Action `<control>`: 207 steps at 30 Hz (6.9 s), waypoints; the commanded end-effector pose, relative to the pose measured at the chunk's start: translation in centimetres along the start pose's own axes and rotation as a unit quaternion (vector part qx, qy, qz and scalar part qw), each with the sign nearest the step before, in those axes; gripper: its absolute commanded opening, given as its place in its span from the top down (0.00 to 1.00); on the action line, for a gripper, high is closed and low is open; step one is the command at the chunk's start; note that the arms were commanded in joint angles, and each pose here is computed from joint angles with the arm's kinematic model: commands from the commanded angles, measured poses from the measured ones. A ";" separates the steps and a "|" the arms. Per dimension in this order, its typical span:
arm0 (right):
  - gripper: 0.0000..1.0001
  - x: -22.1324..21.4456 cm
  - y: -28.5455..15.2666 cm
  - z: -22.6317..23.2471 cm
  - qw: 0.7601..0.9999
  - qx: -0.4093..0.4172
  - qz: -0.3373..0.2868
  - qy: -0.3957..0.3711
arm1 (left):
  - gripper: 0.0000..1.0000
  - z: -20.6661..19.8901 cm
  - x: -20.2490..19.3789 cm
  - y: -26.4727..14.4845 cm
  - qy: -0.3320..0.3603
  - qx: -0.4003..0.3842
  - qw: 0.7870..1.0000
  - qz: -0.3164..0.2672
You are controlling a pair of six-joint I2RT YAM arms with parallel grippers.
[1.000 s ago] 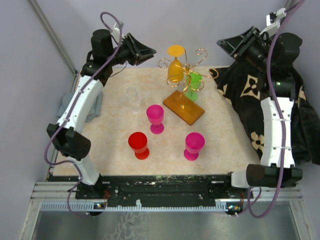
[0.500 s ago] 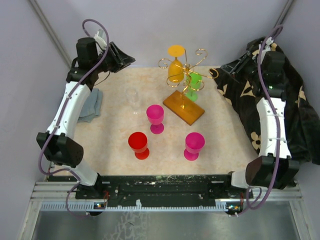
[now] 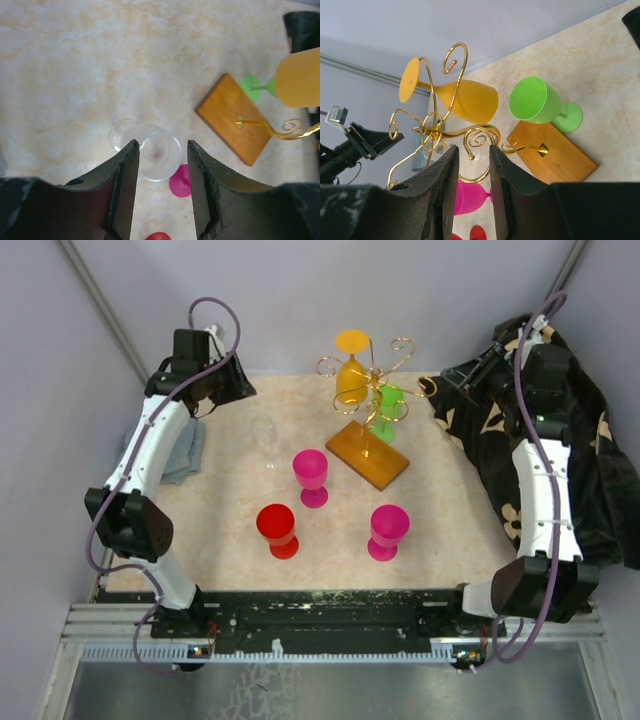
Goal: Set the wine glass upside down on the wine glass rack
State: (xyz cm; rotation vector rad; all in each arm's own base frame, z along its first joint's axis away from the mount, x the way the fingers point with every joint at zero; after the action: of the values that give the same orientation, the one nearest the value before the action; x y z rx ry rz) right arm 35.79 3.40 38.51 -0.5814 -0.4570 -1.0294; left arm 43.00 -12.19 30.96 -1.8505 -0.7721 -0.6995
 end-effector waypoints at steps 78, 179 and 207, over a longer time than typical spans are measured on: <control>0.70 -7.3 17.7 -11.3 0.974 -0.140 0.173 -0.044 | 0.46 -2.5 0.5 -4.4 0.044 -0.007 0.999 -0.030; 1.00 1.7 -9.2 18.7 0.896 0.424 -0.108 -0.076 | 0.46 -15.6 6.6 -16.8 -0.061 -0.541 0.832 -0.112; 1.00 -2.6 -8.1 19.5 0.789 0.612 0.059 0.001 | 0.43 -20.3 4.7 -24.2 -0.182 -0.819 0.541 -0.060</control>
State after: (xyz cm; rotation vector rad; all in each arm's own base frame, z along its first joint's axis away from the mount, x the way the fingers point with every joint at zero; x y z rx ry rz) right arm 27.24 14.19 52.41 0.5233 -0.8657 -0.4633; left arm 26.75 -22.43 54.31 -3.6893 -0.4629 -1.3760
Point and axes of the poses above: each gripper's point midway between its finger pads, its own y axis out along the fingers, its own z axis along the line the jaws close on, x = y × z, the point moved 5 cm from there along -y, back along the fingers, and after that the axes turned 4 degrees about y, right-handed, at the moved point
